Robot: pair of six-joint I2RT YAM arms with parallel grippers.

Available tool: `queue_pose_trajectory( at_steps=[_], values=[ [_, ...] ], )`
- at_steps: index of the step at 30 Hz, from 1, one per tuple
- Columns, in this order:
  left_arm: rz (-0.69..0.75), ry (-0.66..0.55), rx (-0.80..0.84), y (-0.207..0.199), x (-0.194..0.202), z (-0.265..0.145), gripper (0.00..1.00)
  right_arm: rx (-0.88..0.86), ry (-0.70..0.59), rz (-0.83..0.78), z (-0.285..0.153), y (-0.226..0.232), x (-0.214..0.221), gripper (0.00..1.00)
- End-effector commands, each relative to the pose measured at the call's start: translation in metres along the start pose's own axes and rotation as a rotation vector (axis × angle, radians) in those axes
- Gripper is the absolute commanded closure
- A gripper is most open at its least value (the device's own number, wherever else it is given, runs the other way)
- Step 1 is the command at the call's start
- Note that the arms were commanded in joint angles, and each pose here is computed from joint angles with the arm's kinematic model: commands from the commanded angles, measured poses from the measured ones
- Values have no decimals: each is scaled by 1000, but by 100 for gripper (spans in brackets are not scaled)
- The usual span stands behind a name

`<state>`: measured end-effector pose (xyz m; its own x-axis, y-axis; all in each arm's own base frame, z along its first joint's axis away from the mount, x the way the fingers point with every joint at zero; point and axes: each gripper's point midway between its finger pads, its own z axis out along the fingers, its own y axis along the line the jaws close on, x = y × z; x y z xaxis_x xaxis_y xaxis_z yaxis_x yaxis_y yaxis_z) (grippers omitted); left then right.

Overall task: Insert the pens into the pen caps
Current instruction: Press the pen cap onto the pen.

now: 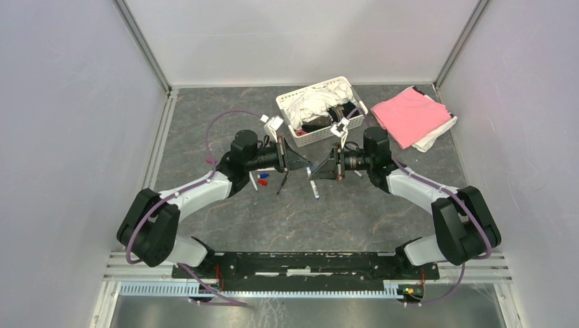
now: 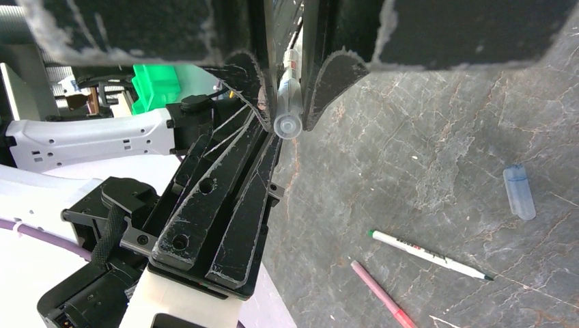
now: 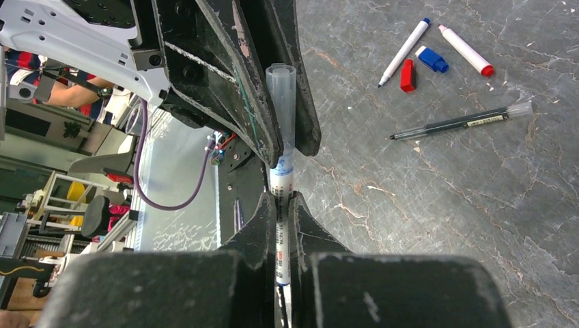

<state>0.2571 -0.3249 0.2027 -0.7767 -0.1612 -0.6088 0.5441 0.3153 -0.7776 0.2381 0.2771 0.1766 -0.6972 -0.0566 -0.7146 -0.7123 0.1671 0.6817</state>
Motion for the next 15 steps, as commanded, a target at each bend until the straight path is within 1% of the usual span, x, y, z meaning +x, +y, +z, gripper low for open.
queue_pose_trajectory(
  at_steps=[1, 2, 7, 9, 12, 15],
  values=[
    [7, 98, 42, -13, 23, 7, 88, 66, -104, -112, 0, -10, -35, 100],
    [5, 91, 56, -16, 21, 8, 88, 69, -103, -112, -1, -10, -34, 100],
    [24, 133, 112, -23, 28, 6, 90, 84, -117, -121, -4, -13, -41, 100],
    [7, 140, 93, -19, 30, 5, 92, 103, -108, -113, -5, -19, -40, 100],
    [-50, 139, -4, 1, 33, 9, 94, 133, -93, -92, -6, -27, -33, 100],
    [-95, 170, -6, 10, 44, 14, 93, 159, -94, -67, -6, -34, -28, 100]
  ],
)
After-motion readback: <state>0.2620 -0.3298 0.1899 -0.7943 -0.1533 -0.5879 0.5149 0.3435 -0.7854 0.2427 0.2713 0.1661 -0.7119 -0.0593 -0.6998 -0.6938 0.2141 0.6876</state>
